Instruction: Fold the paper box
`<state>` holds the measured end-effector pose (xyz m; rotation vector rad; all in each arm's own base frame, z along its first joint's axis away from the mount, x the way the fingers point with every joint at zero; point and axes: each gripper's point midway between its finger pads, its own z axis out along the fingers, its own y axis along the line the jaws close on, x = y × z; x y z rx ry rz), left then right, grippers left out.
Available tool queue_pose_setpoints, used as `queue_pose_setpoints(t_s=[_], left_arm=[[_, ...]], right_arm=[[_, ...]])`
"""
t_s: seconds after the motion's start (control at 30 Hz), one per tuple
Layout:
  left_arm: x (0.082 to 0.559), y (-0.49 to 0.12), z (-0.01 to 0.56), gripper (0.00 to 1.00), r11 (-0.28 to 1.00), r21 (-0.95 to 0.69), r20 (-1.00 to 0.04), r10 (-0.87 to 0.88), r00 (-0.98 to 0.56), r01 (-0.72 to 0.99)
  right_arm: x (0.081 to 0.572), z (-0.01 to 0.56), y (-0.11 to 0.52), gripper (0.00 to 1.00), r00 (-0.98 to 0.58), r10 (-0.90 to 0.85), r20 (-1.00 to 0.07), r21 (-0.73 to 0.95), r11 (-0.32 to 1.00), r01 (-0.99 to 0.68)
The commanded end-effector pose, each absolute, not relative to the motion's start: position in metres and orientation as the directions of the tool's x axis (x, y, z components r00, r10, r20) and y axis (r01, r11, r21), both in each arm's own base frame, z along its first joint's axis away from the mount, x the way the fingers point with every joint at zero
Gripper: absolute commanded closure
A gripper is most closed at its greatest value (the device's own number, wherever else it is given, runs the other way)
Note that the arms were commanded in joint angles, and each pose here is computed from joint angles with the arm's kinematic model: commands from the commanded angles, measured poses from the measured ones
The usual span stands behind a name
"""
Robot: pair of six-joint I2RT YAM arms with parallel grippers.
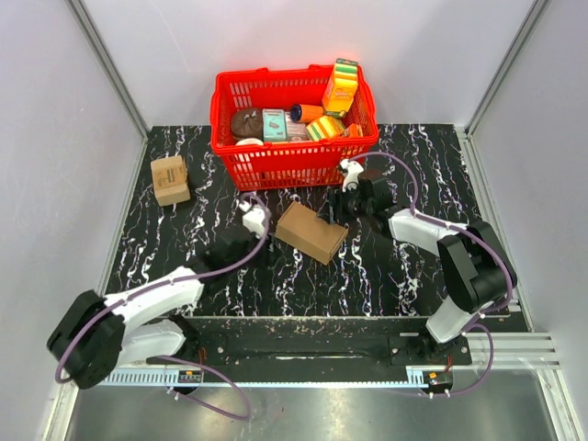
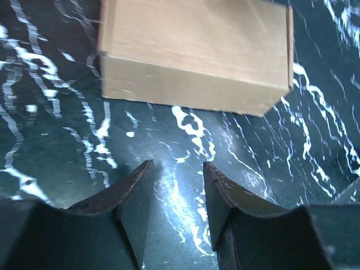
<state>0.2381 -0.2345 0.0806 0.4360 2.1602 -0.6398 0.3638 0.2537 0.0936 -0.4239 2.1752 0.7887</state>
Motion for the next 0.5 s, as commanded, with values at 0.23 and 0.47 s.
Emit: queue_pose_setpoints(t_s=[0.23,0.47], left_arm=[[0.275,-0.178,0.085,0.58,0.891,-0.306,-0.839,-0.086,-0.537,0.336],[0.289,-0.206,0.068,0.66,0.845,-0.34,-0.819,-0.051,-0.572,0.412]], right_arm=[[0.401,0.113,0.27,0.36,-0.555,-0.023,-0.832,0.359,0.74,-0.569],[0.42,0.098,0.271,0.37,-0.555,-0.013,-0.832,0.345,0.77,-0.536]])
